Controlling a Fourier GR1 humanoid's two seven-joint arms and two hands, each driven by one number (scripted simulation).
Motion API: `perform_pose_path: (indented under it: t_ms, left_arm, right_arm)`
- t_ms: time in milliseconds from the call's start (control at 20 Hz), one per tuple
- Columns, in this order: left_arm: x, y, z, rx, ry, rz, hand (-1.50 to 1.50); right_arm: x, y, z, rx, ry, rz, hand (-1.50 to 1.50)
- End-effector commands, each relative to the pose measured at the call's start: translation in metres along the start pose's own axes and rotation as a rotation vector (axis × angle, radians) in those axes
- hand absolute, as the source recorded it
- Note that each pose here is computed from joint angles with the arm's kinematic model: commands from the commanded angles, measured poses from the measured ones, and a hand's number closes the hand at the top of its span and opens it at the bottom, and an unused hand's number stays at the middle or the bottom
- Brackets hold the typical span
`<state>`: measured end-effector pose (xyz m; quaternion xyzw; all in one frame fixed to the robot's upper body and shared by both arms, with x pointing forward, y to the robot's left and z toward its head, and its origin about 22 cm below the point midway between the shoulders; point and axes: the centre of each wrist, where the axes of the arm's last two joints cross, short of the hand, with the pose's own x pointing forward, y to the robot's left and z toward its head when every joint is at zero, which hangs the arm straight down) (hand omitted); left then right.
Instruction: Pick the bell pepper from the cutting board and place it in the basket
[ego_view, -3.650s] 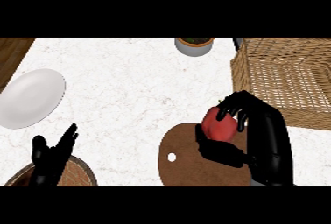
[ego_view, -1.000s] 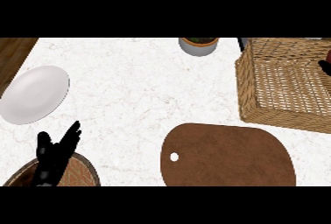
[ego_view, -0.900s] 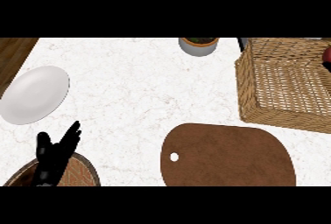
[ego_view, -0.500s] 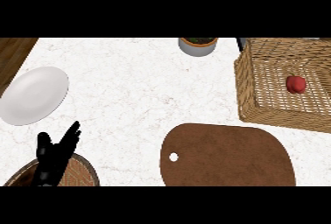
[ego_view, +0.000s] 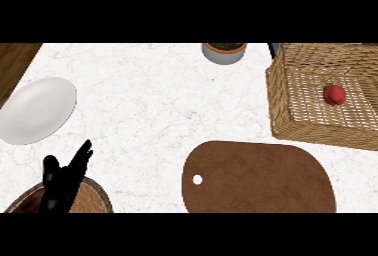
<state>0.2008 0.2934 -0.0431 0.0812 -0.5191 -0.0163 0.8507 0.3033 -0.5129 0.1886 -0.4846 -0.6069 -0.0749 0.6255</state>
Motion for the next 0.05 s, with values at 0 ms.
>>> perform_pose_path:
  t_ms: [0]
  left_arm:
    - [-0.0265, -0.0059, 0.0114, -0.021, 0.093, 0.006, 0.0]
  right_arm:
    - [-0.0189, -0.0482, 0.0009, -0.036, 0.042, -0.013, -1.5]
